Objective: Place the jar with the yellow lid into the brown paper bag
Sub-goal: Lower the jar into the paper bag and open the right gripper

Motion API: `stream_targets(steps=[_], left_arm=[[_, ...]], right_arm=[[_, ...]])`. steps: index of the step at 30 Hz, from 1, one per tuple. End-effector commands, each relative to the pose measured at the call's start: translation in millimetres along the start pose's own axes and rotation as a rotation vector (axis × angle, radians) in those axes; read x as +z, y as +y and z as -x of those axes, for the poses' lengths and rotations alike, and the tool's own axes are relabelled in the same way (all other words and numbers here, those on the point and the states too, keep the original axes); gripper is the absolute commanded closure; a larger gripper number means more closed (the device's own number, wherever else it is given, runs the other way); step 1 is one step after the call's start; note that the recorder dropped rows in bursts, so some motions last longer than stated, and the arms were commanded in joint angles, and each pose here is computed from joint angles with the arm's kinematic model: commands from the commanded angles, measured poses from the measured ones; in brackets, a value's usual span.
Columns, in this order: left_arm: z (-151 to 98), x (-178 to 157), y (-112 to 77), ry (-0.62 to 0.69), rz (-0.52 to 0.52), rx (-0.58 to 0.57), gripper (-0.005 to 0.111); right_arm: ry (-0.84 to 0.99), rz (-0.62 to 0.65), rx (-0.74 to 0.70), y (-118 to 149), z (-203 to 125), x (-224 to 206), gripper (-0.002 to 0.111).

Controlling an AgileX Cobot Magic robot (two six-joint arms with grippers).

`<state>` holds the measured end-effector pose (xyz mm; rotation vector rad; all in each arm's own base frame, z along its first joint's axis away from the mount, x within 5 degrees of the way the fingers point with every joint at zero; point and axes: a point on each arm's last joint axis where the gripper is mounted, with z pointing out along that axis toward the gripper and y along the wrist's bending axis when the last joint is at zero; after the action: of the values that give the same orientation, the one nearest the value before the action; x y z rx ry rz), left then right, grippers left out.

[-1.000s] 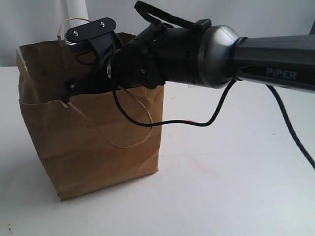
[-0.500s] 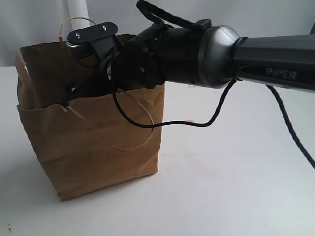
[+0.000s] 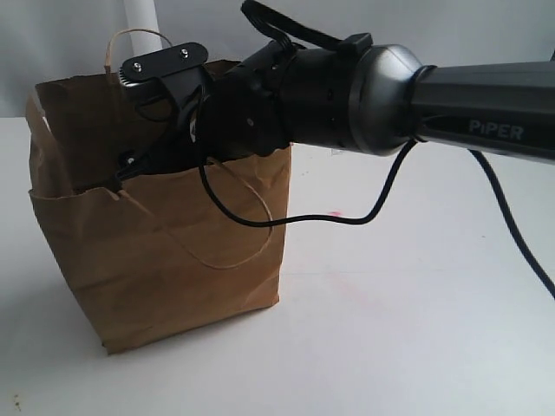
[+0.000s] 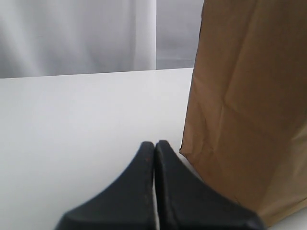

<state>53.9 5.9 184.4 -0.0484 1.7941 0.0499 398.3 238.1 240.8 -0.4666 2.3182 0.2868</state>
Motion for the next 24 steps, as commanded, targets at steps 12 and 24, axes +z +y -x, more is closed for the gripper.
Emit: stream_targets(steps=[12, 24], left_arm=[[1.4, 0.0, -0.6, -0.008, -0.008, -0.006, 0.106], [1.4, 0.0, -0.6, -0.008, -0.008, -0.006, 0.106]], right_arm=[[-0.024, 0.010, -0.098, 3.0, 4.1, -4.8, 0.060], [-0.050, 0.025, -0.073, 4.5, 6.4, -4.9, 0.015]])
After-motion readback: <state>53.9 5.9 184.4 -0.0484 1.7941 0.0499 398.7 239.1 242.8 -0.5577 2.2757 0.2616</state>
